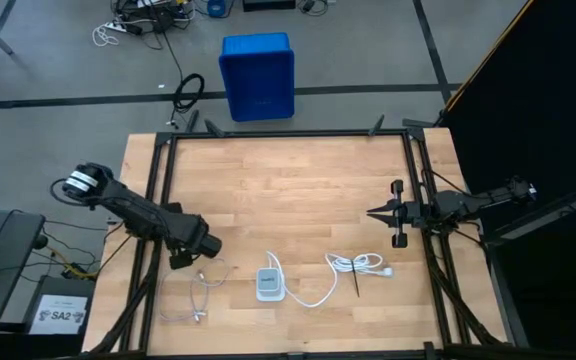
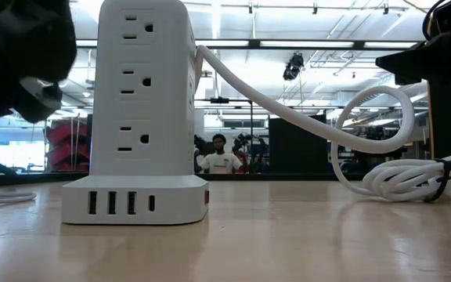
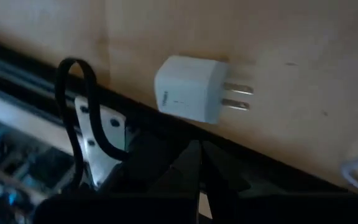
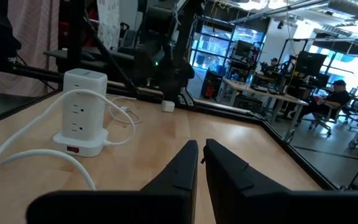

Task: Insert USB
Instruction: Move the white charger adapter to the center of the table

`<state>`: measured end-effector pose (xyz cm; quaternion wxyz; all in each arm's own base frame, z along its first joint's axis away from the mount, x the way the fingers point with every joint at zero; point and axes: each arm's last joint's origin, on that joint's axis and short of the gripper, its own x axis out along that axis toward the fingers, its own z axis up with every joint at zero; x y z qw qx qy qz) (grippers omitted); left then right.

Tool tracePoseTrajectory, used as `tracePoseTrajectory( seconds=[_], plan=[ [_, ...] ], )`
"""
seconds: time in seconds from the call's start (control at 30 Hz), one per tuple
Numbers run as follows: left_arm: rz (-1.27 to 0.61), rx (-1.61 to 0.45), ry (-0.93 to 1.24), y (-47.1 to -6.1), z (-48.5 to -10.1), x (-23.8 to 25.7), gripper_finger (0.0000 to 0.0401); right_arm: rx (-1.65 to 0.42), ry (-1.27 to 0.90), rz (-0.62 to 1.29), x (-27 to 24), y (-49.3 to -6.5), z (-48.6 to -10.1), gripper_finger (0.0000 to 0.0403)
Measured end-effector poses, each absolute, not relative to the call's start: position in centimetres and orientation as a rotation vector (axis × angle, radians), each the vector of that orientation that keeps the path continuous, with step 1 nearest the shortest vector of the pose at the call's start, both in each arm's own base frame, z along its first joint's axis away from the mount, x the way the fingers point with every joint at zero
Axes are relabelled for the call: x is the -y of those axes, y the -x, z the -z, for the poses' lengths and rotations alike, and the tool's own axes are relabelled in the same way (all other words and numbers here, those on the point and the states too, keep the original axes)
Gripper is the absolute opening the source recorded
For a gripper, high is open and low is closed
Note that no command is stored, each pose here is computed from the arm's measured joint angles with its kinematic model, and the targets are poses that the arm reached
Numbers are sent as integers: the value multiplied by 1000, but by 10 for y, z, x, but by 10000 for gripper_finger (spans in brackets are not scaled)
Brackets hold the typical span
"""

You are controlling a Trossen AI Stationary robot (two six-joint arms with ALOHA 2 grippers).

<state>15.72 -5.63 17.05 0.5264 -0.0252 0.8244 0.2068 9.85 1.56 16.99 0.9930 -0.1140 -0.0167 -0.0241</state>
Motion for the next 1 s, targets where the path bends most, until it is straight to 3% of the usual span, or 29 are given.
tracePoseTrajectory(
  seconds=[0.17, 0.4, 0.6, 1.0],
  plan=[
    [-614, -2013, 85, -162, -159, 54, 0, 35, 228, 49, -16, -98, -170, 6],
    [-634, -2051, 76, -168, -145, 55, 0, 36, 228, 49, -16, -98, -170, 7],
    [-563, -1953, 102, -180, -137, 56, 0, 36, 228, 49, -16, -98, -170, 7],
    [-510, -1714, -174, -208, -160, 56, 0, 37, 227, 49, -16, -98, -170, 8]
  ],
)
